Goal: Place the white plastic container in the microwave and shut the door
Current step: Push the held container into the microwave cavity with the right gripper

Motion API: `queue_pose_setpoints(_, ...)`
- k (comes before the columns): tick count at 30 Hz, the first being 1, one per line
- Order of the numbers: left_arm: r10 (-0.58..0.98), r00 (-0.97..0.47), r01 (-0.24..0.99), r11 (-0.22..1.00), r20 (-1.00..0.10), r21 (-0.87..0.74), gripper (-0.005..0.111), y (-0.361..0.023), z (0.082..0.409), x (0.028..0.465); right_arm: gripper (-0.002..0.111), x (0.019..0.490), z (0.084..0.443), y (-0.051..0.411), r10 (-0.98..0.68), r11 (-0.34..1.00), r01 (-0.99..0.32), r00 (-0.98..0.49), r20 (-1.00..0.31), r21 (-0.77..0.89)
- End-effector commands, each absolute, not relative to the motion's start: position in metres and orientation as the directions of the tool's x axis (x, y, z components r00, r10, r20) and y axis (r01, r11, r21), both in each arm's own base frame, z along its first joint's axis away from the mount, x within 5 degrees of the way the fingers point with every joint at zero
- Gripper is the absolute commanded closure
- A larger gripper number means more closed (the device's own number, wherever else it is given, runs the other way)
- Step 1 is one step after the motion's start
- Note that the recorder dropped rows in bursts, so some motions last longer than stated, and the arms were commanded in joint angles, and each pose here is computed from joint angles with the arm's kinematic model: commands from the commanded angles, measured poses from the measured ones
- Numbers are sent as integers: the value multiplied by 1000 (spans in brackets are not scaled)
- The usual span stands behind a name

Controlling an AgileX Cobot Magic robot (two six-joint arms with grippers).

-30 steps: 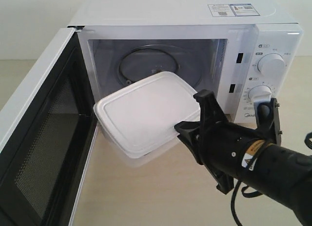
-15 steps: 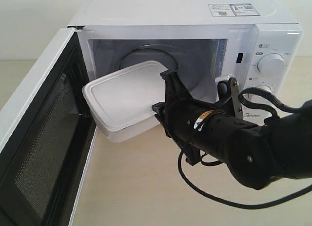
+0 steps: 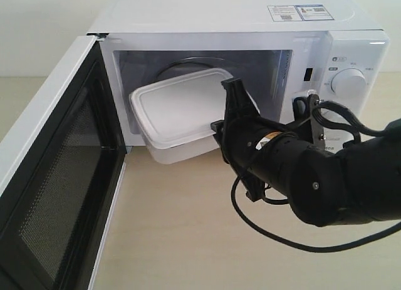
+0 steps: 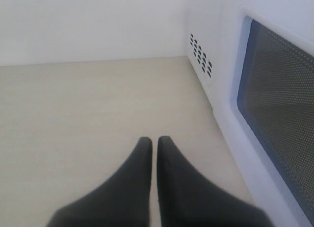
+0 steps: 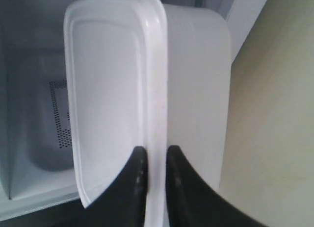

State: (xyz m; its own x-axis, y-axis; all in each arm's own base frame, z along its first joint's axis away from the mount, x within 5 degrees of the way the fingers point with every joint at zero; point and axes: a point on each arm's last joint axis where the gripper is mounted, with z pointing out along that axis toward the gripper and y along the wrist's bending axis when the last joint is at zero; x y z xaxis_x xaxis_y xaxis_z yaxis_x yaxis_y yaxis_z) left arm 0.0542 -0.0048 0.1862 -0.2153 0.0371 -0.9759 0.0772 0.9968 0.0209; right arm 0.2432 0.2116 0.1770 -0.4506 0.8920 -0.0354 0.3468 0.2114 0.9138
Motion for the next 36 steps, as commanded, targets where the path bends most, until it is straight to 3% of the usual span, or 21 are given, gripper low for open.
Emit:
queue_pose_setpoints(1, 21, -215, 73, 997, -976, 5, 102, -5, 186, 54, 109, 249, 184, 207, 916, 178, 310, -400, -42, 934)
queue_pose_setpoints(15, 21, -215, 73, 997, -976, 5, 102, -5, 186, 54, 109, 269, 201, 209, 912, 208, 284, -401, -81, 936)
queue_pose_setpoints(24, 21, -215, 73, 997, -976, 5, 102, -5, 186, 54, 109, 277, 180, 215, 914, 225, 324, -396, -84, 919)
queue_pose_setpoints(36, 21, -215, 73, 997, -976, 5, 102, -5, 186, 54, 109, 306, 181, 238, 926, 195, 282, -368, -81, 940)
